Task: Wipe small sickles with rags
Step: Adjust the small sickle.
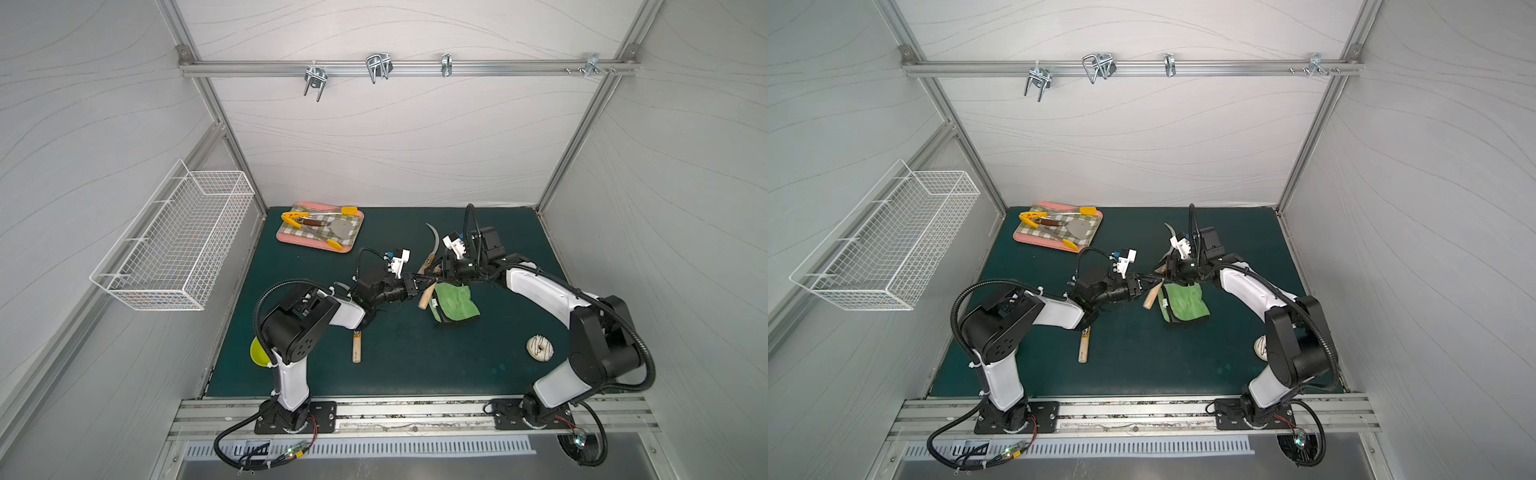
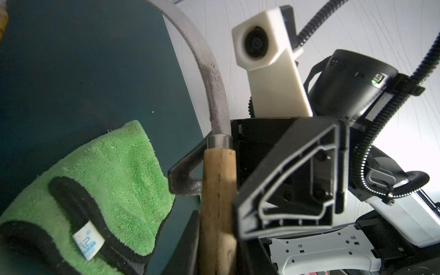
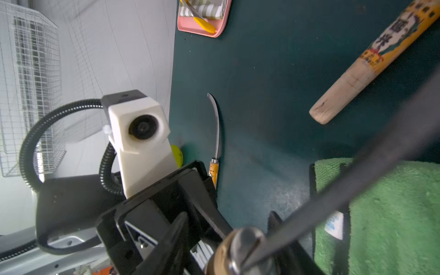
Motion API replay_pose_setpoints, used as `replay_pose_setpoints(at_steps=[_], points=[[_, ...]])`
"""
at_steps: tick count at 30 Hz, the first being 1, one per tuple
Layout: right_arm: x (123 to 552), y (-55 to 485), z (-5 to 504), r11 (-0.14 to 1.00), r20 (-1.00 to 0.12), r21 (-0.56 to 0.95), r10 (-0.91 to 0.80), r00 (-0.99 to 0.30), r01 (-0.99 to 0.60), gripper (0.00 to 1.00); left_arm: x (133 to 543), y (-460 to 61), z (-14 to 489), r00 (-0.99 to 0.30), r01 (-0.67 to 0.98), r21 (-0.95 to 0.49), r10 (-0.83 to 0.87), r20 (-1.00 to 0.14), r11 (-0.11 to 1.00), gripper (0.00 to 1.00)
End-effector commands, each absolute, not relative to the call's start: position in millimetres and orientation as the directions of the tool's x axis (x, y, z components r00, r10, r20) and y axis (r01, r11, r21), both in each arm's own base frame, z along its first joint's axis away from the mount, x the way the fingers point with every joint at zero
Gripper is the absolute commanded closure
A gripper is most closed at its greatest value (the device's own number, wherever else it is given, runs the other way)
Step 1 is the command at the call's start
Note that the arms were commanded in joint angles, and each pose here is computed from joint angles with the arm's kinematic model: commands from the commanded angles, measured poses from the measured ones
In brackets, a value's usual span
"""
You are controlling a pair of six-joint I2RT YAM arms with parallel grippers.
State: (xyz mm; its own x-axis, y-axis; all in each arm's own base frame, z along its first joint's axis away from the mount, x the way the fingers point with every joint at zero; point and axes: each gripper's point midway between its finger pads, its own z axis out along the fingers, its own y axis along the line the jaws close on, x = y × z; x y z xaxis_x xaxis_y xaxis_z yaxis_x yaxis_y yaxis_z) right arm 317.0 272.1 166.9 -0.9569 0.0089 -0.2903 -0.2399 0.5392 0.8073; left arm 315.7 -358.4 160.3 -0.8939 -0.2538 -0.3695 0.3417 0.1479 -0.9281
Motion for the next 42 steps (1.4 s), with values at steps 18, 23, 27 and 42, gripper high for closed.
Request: replay_pose_setpoints(at_steps=[18,23,27,42], points=[[338,260,204,0.537,-0.330,0.826,0.217,-0.919,-0.170,0.91,281,-376,189,-0.875,0.440,-0.897,-0.207,-0.437,0.034,0.65],[343,258,209,0.537,-0.331,0.828,0.235,-0.914,-0.162,0.91,277,-379,187,-0.874,0.446,-0.894,-0.196,-0.444,0.040,0.60],[345,258,208,0.536,-0.329,0.830,0.245,-0.912,-0.155,0.91,277,-382,189,-0.875,0.447,-0.894,-0.190,-0.445,0.035,0.60],[332,263,192,0.505,-0.242,0.859,0.249,-0.938,-0.087,0.91,288,-390,182,-0.883,0.427,-0.904,-0.200,-0.424,0.031,0.70]])
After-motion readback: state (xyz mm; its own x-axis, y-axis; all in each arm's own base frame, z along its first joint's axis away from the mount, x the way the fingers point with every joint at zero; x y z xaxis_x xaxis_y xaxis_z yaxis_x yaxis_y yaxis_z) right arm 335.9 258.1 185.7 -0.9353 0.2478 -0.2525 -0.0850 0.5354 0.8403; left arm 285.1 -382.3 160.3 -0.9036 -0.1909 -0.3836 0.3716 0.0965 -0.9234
